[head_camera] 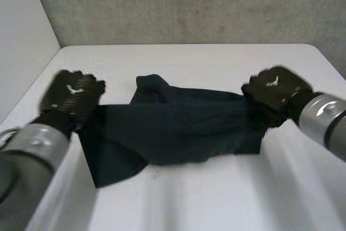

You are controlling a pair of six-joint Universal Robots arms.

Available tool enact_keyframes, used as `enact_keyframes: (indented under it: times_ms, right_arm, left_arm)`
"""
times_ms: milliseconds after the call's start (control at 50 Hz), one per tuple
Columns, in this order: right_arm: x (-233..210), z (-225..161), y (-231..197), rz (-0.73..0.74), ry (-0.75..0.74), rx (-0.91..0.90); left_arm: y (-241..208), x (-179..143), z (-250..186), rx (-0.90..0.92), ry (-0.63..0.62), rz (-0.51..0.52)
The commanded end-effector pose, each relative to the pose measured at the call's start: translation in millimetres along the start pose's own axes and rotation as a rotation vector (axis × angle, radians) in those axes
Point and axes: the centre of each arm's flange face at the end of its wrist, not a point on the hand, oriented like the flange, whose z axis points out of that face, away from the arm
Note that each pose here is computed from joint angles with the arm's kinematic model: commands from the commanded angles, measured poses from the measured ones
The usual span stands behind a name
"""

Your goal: Fold the shorts.

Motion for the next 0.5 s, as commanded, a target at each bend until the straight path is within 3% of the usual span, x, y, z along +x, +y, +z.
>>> enact_keyframes:
  times_ms: [20,160,260,500]
  right_arm:
    - [-5,49,50,-0.045,0.003,-0.206]
    - [9,96,65,-0.05,0.081,-0.251]
    - [20,136,72,-0.056,0.158,-0.175]
    - [27,196,88,-0.087,0.287,0.007]
  left_arm:
    - [30,26,90,0.053,-0.031,-0.004]
    - [27,33,159,0.165,-0.091,0.009]
    - [46,58,211,0.122,-0.066,0.147]
    - [73,84,260,0.185,-0.097,0.169]
